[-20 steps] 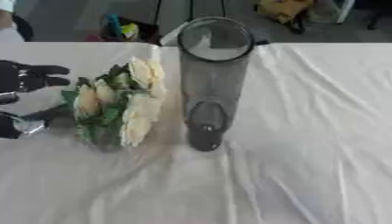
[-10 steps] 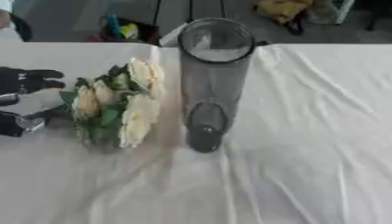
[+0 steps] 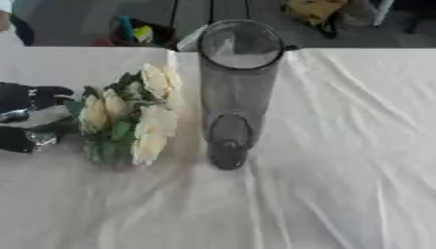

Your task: Arrange flowers into the vase.

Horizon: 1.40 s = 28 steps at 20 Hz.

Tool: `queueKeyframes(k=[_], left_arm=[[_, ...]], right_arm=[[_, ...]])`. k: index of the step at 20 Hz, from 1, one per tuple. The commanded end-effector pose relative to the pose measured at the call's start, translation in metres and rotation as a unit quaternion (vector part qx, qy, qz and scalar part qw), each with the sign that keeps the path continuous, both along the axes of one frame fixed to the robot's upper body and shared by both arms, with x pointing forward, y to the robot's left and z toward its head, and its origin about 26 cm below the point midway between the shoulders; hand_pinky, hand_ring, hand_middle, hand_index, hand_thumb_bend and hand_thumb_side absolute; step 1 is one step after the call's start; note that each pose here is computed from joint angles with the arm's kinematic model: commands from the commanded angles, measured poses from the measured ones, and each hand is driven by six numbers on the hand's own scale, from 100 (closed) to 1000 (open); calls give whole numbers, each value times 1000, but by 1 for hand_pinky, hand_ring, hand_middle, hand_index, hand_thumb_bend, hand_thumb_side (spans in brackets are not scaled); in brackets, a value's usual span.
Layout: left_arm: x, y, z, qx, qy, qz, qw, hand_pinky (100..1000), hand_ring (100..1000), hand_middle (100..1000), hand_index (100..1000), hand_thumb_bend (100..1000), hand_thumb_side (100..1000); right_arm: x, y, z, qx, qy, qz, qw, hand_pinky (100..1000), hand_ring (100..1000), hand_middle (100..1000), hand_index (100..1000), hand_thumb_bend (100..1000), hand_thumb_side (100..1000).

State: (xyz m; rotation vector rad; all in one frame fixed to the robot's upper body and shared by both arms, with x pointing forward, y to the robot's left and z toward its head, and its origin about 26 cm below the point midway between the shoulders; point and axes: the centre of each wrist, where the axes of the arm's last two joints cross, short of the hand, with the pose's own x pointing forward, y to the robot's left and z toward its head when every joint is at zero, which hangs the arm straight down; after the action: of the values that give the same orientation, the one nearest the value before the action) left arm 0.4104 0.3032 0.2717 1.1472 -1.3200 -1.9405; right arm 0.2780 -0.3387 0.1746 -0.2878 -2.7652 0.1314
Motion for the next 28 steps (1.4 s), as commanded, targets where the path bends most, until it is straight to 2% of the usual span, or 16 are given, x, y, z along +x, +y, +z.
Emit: queueKeyframes(k=[1,5,10,16,20,21,23,28], left_arm=[[-1,2,11,16,-9,-1,1000,759,851,1000,1000,222,980],[-1,1,11,24,-6,-4,1000,759,852,1000,1000,224,969],[1,0,11,27,-25,6,999,760,844,965,1000,251,922],[6,1,2,44,-34,20,998,740,801,933,1000,253,922],[9,1,-3,38,-32,18,999,662,726,870,1000,223,916],[10,1,-4,35,-31,17,999,606,680,836,1000,218,913],[11,0,-6,32,-28,12,999,549,628,808,1000,206,915],[12,-4,-7,22,-36,3,999,457,564,732,961,168,877]], right_arm=[[-2,1,7,-5,-12,4,1000,773,922,358,530,100,971],[-2,1,7,-4,-9,3,1000,775,927,356,529,100,972],[-1,2,7,-4,-8,6,1000,775,924,353,525,100,973],[-1,2,7,-4,-9,7,1000,777,925,351,525,100,974],[-1,3,6,-5,-7,8,1000,777,926,349,524,100,973],[-1,3,6,-4,-7,8,1000,778,926,348,522,100,973],[-1,3,6,-4,-7,9,1000,778,927,346,521,100,973],[-1,4,6,-6,-6,10,1000,780,929,344,520,100,974]])
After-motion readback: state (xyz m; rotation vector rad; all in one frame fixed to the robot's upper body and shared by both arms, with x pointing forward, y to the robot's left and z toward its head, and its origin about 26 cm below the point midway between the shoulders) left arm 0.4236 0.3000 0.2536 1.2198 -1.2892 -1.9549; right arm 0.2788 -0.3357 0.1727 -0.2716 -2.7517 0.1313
